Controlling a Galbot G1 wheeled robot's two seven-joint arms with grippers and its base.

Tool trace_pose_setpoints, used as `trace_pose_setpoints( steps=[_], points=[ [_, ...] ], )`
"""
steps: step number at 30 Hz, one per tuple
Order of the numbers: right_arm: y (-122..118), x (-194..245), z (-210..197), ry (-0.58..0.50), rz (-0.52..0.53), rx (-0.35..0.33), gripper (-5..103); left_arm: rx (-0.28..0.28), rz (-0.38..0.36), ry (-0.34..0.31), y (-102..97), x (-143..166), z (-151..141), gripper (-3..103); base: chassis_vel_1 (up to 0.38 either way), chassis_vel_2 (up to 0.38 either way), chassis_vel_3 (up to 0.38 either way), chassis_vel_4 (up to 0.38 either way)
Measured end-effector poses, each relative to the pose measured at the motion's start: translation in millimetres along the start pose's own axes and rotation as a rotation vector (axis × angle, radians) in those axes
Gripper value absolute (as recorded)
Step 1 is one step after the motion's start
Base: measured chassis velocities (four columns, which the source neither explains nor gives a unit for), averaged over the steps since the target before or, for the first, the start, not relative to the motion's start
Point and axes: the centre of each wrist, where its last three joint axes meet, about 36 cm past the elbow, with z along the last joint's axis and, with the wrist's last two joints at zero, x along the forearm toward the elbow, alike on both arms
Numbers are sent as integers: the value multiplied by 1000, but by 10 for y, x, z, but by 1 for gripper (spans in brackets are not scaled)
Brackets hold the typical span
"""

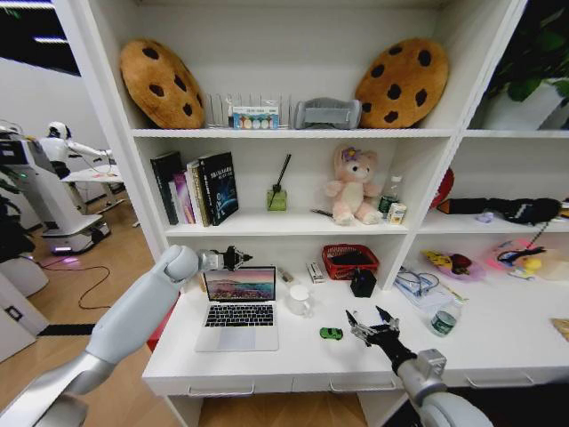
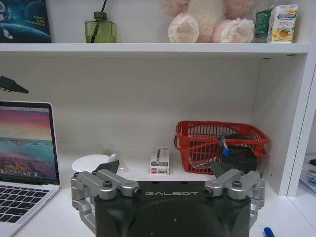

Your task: Organize the objects on the table.

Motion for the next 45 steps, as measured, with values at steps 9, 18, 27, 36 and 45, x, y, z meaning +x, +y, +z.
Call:
trace_pose_setpoints(
  steps=[9,18,27,36,45],
  points=[
    [37,-3,54,8,8,4,100,-54,168,11,102,166,45,0,0,0,0,0],
    [37,-42,68,4,7,23,100,-23,186,48,-161,506,115,0,0,0,0,0],
    [105,-116,41,17,-24,48,100,32,220,68,-760,832,-28,0,0,0,0,0],
    [205,-104,142,49,-32,60,100,55,140,55,-918,1244,-340,0,0,0,0,0],
    [186,-69,14,18,-22,53,100,638,-467,15,-1552,1139,-554,0,0,0,0,0]
  ],
)
